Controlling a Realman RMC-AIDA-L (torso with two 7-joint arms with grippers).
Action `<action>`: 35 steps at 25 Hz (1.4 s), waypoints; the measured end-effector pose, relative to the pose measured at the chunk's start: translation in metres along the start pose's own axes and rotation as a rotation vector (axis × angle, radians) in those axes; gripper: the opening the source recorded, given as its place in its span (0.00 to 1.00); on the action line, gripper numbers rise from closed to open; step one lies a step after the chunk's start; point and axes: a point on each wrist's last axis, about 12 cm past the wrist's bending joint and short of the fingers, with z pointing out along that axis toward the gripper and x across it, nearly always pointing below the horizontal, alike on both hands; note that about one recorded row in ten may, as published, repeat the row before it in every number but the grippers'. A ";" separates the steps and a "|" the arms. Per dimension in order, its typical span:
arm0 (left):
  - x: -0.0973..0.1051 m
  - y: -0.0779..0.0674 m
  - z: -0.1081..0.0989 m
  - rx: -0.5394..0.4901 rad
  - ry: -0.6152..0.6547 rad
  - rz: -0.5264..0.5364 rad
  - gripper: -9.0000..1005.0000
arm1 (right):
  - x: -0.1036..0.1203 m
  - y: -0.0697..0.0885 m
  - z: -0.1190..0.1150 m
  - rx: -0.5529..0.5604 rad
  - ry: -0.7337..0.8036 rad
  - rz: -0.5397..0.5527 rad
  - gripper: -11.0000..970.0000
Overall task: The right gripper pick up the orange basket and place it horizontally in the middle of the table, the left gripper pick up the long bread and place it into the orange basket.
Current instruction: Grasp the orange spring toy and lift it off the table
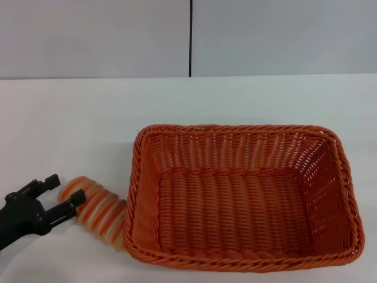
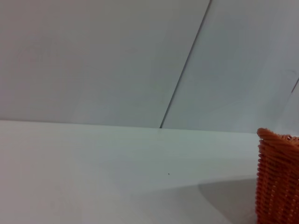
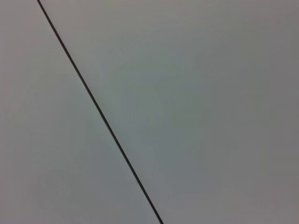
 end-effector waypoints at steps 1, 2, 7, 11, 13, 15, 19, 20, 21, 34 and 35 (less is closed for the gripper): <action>0.000 0.000 0.001 0.001 0.001 -0.001 0.81 | 0.000 0.000 0.000 0.002 0.001 0.000 0.38; 0.001 -0.001 0.001 0.002 0.003 -0.001 0.80 | 0.000 0.000 0.000 0.003 0.001 0.001 0.38; 0.002 0.000 0.003 0.004 0.020 0.003 0.80 | 0.001 0.000 0.000 0.005 0.002 0.001 0.38; 0.002 0.000 0.004 0.008 0.027 0.003 0.79 | 0.001 0.000 0.000 0.005 0.003 0.001 0.38; 0.002 0.000 0.005 0.010 0.027 0.004 0.78 | 0.001 0.000 0.001 0.005 0.003 0.001 0.38; 0.002 -0.001 0.005 0.012 0.027 0.005 0.78 | 0.001 0.000 0.001 0.005 0.003 0.002 0.38; 0.002 -0.001 0.006 0.015 0.025 0.006 0.77 | 0.001 0.000 0.002 0.008 0.004 0.003 0.38; 0.002 -0.001 0.006 0.017 0.025 0.005 0.77 | 0.001 0.000 0.002 0.008 0.004 0.003 0.39; 0.002 -0.001 0.006 0.017 0.025 0.004 0.77 | 0.001 0.000 0.002 0.010 0.005 0.003 0.39; 0.002 -0.001 0.006 0.020 0.023 0.003 0.59 | 0.002 -0.001 0.004 0.017 0.004 0.006 0.38; 0.001 -0.001 0.006 0.021 0.022 0.002 0.58 | 0.002 -0.001 0.004 0.017 0.004 0.006 0.38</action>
